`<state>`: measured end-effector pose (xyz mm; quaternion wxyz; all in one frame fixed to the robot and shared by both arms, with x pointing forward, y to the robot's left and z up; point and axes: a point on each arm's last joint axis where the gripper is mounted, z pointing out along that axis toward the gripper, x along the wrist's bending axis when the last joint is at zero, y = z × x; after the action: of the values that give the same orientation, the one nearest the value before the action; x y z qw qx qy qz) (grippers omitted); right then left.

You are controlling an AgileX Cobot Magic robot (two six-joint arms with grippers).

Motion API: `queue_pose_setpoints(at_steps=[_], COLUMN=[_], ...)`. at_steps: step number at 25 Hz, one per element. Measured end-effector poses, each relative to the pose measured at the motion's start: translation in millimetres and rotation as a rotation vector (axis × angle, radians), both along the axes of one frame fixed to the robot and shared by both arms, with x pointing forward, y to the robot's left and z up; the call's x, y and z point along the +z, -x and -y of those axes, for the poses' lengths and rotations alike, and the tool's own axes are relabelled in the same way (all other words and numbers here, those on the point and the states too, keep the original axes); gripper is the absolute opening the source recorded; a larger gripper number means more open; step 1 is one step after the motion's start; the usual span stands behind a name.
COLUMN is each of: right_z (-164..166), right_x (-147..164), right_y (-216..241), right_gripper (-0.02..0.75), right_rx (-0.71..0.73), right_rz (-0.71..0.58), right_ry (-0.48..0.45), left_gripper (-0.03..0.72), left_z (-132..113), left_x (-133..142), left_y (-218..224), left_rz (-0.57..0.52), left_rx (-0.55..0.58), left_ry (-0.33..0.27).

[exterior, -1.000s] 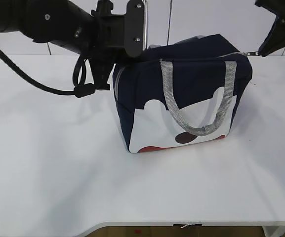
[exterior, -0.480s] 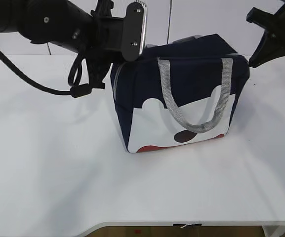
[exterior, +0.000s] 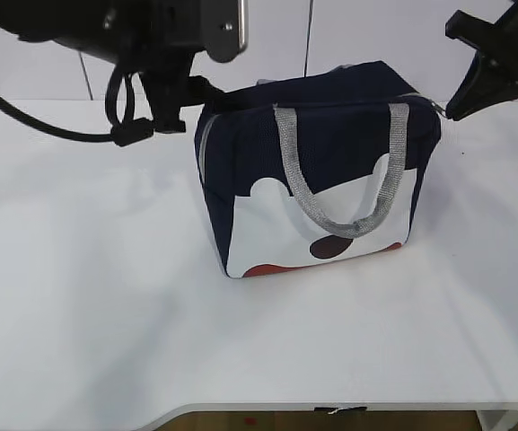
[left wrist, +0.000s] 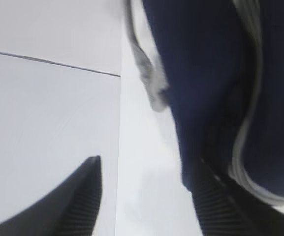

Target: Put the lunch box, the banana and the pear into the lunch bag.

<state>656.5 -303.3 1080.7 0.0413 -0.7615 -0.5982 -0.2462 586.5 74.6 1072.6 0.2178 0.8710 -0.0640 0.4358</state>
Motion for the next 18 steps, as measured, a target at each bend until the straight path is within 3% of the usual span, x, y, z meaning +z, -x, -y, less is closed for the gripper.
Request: queue_pose_setpoints(at_steps=[3, 5, 9, 12, 16, 18], right_z=[-0.7, -0.9, -1.0, -1.0, -1.2, -1.2], right_x=[0.3, 0.4, 0.6, 0.6, 0.6, 0.6], right_y=[-0.1, -0.1, -0.3, -0.3, -0.3, -0.3], right_gripper=[0.006, 0.006, 0.006, 0.006, 0.006, 0.006], right_rx=[0.012, 0.018, 0.023, 0.029, 0.036, 0.042], right_rz=[0.006, 0.009, 0.013, 0.015, 0.019, 0.021], right_ry=[-0.004, -0.005, -0.005, -0.002, -0.002, 0.001], left_gripper=[0.478, 0.487, 0.492, 0.493, 0.493, 0.493], left_z=[-2.1, -3.0, 1.4, 13.8, 38.5, 51.6], left_x=[18.5, 31.1, 59.4, 79.4, 90.4, 83.0], left_y=[9.1, 15.8, 23.2, 32.6, 37.9, 36.0], left_rz=[-0.034, -0.079, -0.175, -0.262, -0.417, -0.497], left_rx=[0.034, 0.059, 0.069, 0.015, -0.093, -0.135], left_ry=[0.132, 0.235, 0.383, 0.434, 0.42, 0.383])
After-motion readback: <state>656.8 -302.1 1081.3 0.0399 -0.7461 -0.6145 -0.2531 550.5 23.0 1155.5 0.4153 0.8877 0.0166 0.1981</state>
